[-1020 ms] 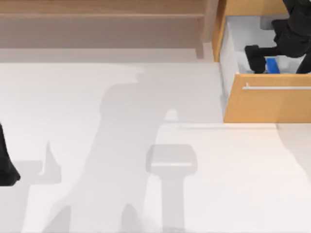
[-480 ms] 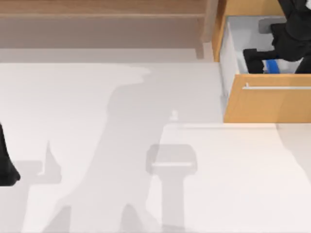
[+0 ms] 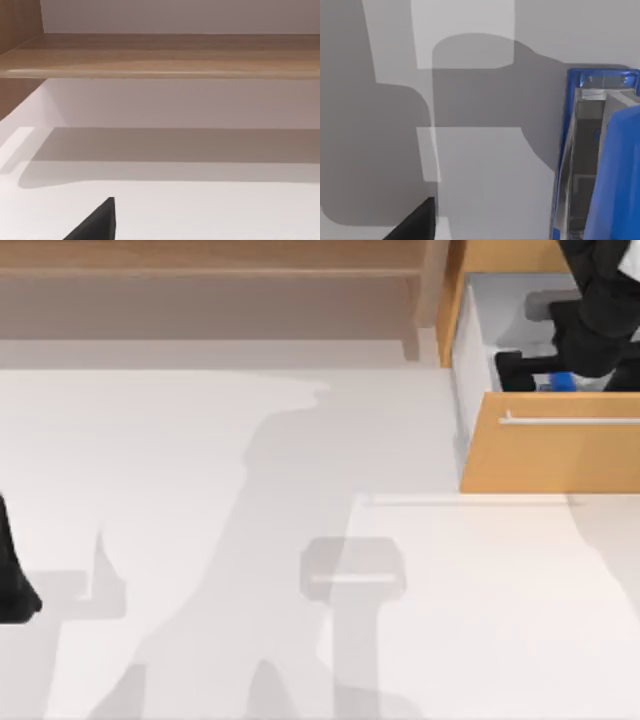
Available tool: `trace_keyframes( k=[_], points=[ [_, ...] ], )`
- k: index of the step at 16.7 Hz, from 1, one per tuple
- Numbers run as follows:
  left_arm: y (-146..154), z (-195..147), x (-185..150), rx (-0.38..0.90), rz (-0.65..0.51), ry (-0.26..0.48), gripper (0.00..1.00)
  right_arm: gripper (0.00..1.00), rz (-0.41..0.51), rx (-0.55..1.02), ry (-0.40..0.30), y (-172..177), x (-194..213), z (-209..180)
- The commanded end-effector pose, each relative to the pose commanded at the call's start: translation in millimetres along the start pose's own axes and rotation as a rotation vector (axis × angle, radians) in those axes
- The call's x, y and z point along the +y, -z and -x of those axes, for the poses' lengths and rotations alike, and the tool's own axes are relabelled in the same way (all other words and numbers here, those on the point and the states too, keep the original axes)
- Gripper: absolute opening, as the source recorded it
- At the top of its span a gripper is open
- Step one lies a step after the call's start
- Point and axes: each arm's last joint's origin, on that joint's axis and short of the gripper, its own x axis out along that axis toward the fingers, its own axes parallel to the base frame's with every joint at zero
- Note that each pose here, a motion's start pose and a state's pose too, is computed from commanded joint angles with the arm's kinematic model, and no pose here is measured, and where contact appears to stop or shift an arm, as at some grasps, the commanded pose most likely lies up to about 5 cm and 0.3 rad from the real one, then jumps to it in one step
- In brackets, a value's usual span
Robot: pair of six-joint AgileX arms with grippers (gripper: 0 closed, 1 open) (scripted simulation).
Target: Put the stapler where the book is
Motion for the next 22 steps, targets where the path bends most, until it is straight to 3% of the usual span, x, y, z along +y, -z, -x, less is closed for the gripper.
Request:
trace_keyframes(
  k=[1,14,22],
  points=[
    [0.0,0.0,0.0,0.0,0.0,0.0,1.0,1.0,0.0,0.0,0.0,0.0,0.0,0.0],
    [0.0,0.0,0.0,0.0,0.0,0.0,1.0,0.02,0.0,0.0,0.0,0.0,0.0,0.0],
    [0.0,0.0,0.0,0.0,0.0,0.0,1.0,0.0,0.0,0.0,0.0,0.0,0.0,0.0]
  ],
)
